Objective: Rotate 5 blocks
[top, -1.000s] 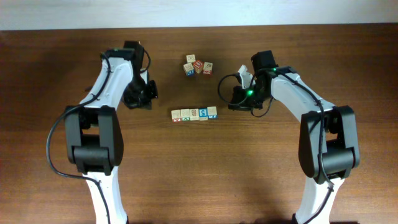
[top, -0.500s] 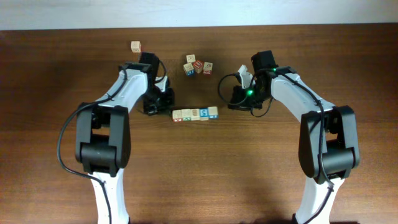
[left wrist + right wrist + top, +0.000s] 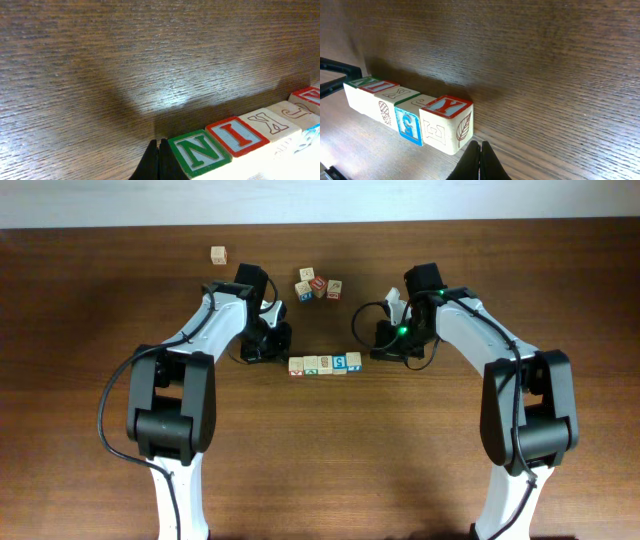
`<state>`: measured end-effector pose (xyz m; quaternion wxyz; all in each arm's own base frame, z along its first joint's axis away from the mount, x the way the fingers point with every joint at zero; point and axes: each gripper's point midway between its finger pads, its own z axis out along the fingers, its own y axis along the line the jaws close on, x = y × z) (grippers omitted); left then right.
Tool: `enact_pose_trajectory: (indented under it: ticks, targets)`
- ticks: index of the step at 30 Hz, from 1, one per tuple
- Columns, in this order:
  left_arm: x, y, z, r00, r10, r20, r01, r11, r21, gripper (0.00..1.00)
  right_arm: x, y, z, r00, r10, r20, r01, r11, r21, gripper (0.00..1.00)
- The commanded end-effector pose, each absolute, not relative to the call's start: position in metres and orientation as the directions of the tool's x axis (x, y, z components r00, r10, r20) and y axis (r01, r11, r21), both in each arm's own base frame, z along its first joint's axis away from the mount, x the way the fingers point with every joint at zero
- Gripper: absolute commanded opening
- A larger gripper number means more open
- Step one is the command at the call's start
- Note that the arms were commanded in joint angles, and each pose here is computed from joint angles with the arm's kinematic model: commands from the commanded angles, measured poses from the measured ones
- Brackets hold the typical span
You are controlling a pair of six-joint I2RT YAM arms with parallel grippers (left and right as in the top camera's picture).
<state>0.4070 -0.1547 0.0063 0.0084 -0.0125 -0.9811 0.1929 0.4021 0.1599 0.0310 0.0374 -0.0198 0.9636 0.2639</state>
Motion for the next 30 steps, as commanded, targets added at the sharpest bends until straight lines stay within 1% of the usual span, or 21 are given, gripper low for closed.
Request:
enact_pose_trajectory:
  ticks: [1,4,8,13,15,18,21,24,30]
  targets:
    - [0.402,-0.151,0.012,-0.999,0.042,0.013,0.034,0.93,-0.366,0.0,0.398,0.151,0.014,-0.999,-0.003,-0.045,-0.025,0.875,0.484,0.04]
    - [0.391,-0.152,0.013,-0.995,0.088,0.046,0.063,0.919,-0.39,0.0,0.396,0.154,0.006,-1.0,-0.008,-0.022,-0.018,0.865,0.501,0.04]
    - [0.381,-0.147,0.014,-0.989,0.125,0.073,0.087,0.916,-0.392,0.0,0.397,0.154,0.007,-1.0,-0.012,-0.025,-0.023,0.86,0.509,0.04]
    - [0.383,-0.158,0.022,-0.98,0.197,0.027,0.16,0.863,-0.48,0.0,0.397,0.156,0.009,-0.999,-0.027,-0.035,-0.042,0.852,0.523,0.04]
    - [0.385,-0.155,0.024,-0.976,0.219,0.007,0.189,0.856,-0.481,0.0,0.397,0.157,0.009,-0.999,-0.029,-0.036,-0.044,0.851,0.523,0.04]
    - [0.39,-0.144,0.028,-0.981,0.194,0.009,0.165,0.857,-0.488,0.0,0.398,0.155,0.009,-0.999,-0.025,-0.038,-0.042,0.85,0.525,0.04]
    - [0.392,-0.149,0.034,-0.982,0.19,-0.008,0.164,0.825,-0.541,0.0,0.401,0.158,0.011,-0.998,-0.025,-0.052,-0.05,0.841,0.538,0.04]
    - [0.393,-0.156,0.034,-0.978,0.206,-0.022,0.185,0.82,-0.542,0.0,0.401,0.163,0.011,-0.998,-0.029,-0.052,-0.053,0.821,0.568,0.04]
    - [0.39,-0.165,0.034,-0.973,0.228,-0.025,0.205,0.816,-0.541,0.0,0.4,0.163,0.009,-0.999,-0.029,-0.043,-0.048,0.82,0.57,0.04]
